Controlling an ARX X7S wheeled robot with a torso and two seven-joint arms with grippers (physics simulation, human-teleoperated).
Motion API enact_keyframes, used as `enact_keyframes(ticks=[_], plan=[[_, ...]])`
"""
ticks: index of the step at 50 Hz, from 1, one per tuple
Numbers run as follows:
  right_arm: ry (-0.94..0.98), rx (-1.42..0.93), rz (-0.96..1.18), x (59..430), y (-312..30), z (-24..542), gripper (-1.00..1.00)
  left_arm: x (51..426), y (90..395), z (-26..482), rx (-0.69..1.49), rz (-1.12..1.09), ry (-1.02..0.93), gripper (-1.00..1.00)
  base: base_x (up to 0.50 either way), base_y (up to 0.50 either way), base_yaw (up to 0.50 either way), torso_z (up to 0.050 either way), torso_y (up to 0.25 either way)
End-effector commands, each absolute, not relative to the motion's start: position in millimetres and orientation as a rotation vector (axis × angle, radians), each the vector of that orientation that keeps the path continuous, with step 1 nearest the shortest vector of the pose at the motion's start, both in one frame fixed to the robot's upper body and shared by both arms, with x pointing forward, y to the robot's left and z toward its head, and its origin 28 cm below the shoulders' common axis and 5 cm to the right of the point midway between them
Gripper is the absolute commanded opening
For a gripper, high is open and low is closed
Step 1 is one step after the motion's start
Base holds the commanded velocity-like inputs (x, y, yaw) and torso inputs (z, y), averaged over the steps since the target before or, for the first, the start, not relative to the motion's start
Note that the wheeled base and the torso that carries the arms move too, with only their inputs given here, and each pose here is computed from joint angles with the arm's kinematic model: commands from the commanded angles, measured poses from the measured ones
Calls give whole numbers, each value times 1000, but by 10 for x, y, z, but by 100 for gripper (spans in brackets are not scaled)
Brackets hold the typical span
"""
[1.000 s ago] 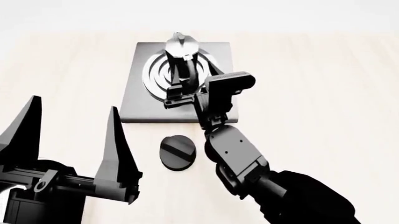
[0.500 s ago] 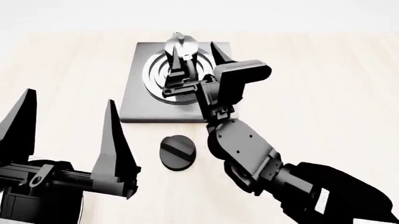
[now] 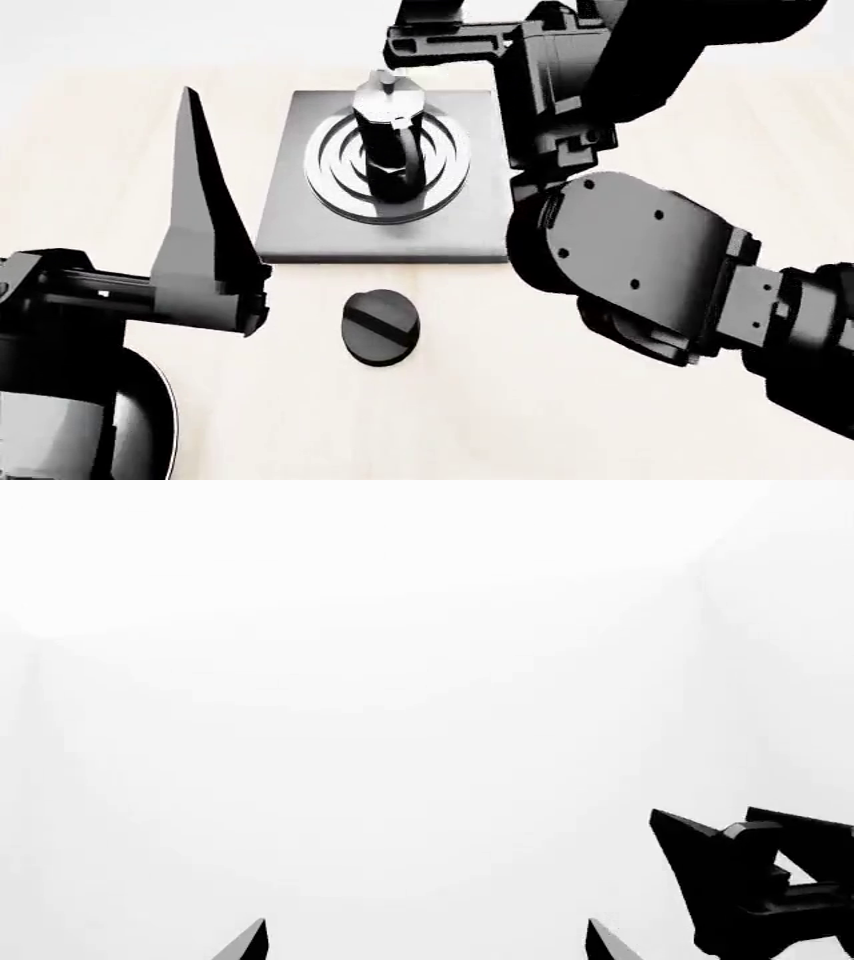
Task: Turn on the stove and put the moka pot on it.
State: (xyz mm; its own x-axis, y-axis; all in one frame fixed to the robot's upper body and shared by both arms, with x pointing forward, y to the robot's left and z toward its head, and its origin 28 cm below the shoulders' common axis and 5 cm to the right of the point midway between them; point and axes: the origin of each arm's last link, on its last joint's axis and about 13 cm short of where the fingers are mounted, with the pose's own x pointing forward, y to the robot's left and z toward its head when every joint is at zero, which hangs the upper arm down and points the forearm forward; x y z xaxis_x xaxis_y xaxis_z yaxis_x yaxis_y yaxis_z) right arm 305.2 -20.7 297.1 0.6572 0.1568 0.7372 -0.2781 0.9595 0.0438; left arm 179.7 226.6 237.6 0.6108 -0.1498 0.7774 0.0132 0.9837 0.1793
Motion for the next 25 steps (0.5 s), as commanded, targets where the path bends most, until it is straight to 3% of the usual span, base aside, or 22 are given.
enact_keyframes(ticks=[1, 10, 25], plan=[[-971, 140, 152, 2544, -487, 3448, 100, 1735, 2264, 2637, 254, -71, -975, 100, 0, 0, 0, 0, 0], [-1037, 107, 78, 2170, -739, 3635, 100, 1664, 2235, 2761, 290, -92, -998, 100, 0, 0, 0, 0, 0], [-1089, 30, -13, 1540, -1088, 3483, 100, 1502, 2217, 2890, 322, -102, -1057, 100, 0, 0, 0, 0, 0]])
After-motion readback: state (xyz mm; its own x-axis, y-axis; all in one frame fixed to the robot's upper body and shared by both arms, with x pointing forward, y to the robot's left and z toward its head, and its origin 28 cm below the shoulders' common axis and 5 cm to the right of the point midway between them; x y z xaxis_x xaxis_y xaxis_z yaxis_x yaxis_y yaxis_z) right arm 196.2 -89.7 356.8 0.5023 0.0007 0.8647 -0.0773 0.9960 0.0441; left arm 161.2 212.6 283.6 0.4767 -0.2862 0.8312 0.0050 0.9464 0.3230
